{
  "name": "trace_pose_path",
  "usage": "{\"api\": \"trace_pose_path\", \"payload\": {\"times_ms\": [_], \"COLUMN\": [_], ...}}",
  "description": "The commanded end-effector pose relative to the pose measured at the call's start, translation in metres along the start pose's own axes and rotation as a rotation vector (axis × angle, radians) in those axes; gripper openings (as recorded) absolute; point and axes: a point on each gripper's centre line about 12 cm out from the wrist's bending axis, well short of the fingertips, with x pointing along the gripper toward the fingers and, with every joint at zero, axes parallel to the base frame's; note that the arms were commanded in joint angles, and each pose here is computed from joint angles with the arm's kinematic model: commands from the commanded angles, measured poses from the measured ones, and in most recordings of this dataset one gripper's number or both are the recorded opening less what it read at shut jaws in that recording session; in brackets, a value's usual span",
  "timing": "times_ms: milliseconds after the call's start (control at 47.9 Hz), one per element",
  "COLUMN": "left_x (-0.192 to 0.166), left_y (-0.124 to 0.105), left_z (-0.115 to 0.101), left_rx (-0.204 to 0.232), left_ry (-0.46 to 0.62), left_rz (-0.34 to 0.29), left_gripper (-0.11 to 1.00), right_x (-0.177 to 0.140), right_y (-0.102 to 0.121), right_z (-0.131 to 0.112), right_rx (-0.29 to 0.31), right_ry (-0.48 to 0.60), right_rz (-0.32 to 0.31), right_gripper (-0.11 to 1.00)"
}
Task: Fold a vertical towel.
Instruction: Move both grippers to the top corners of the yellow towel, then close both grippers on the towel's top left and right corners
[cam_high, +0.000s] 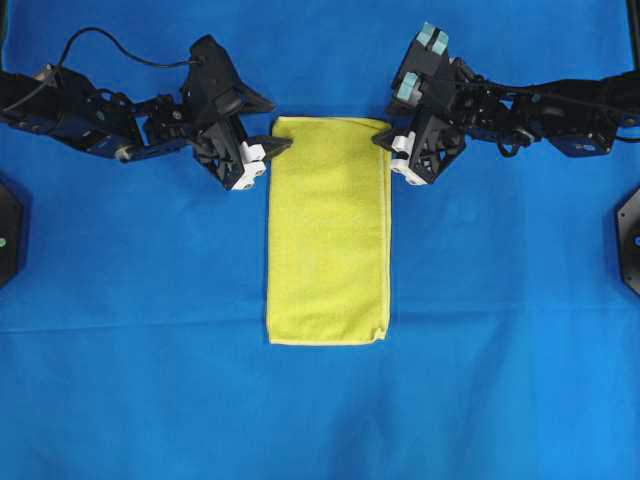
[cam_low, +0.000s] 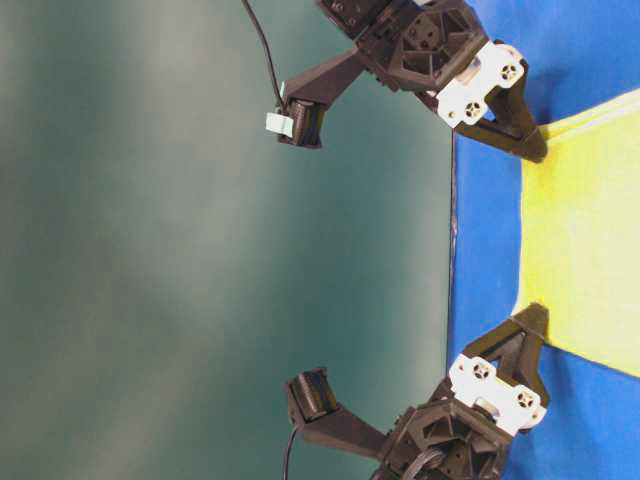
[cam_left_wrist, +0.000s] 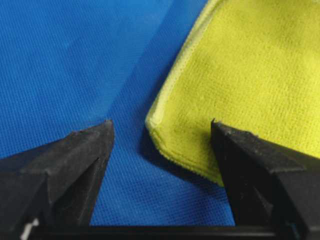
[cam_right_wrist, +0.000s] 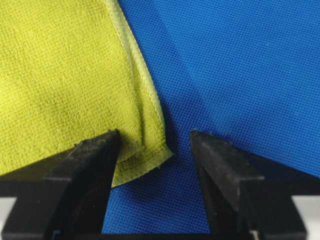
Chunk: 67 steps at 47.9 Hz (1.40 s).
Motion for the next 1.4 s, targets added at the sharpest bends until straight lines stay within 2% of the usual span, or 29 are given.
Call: {"api": "trace_pose_path", "payload": {"times_ms": [0, 63, 104, 167, 271, 292, 334, 585, 814, 1128, 1378], "left_x": [0.0, 0.0, 0.001, 0.002, 0.005, 0.005, 0.005, 0.001, -0.01, -0.002, -0.002], "left_y": [0.002, 0.003, 0.003, 0.003, 0.002, 0.002, 0.001, -0.001, -0.001, 0.028, 0.037], "left_z": [0.01, 0.009, 0.009, 0.008, 0.005, 0.006, 0.005, 0.01, 0.032, 0.051, 0.055], "left_rx": [-0.007, -0.007, -0.005, 0.001, 0.005, 0.007, 0.011, 0.012, 0.014, 0.043, 0.042], "left_ry": [-0.028, -0.021, -0.013, -0.004, 0.016, 0.018, 0.02, 0.008, -0.039, -0.083, -0.093], "left_rz": [0.004, 0.006, 0.007, 0.008, 0.008, 0.006, 0.004, -0.001, 0.001, 0.065, 0.087], "left_gripper": [0.72, 0.66, 0.57, 0.41, 0.14, 0.08, 0.04, 0.03, 0.03, 0.03, 0.03], "right_x": [-0.002, -0.002, -0.002, -0.002, -0.003, -0.002, -0.003, -0.003, -0.016, -0.021, -0.021], "right_y": [-0.001, -0.001, 0.001, 0.002, 0.004, 0.004, 0.004, 0.004, -0.003, -0.038, -0.041], "right_z": [0.011, 0.012, 0.01, 0.009, 0.008, 0.008, 0.008, 0.012, 0.025, 0.038, 0.039], "right_rx": [-0.002, -0.006, -0.011, -0.02, -0.03, -0.03, -0.03, -0.026, -0.013, 0.004, 0.014], "right_ry": [-0.035, -0.035, -0.031, -0.027, -0.026, -0.024, -0.026, -0.038, -0.084, -0.125, -0.128], "right_rz": [-0.001, 0.0, 0.002, 0.006, 0.011, 0.011, 0.011, 0.012, -0.003, -0.074, -0.081], "right_gripper": [0.59, 0.56, 0.51, 0.38, 0.08, 0.05, 0.05, 0.05, 0.05, 0.05, 0.05]}}
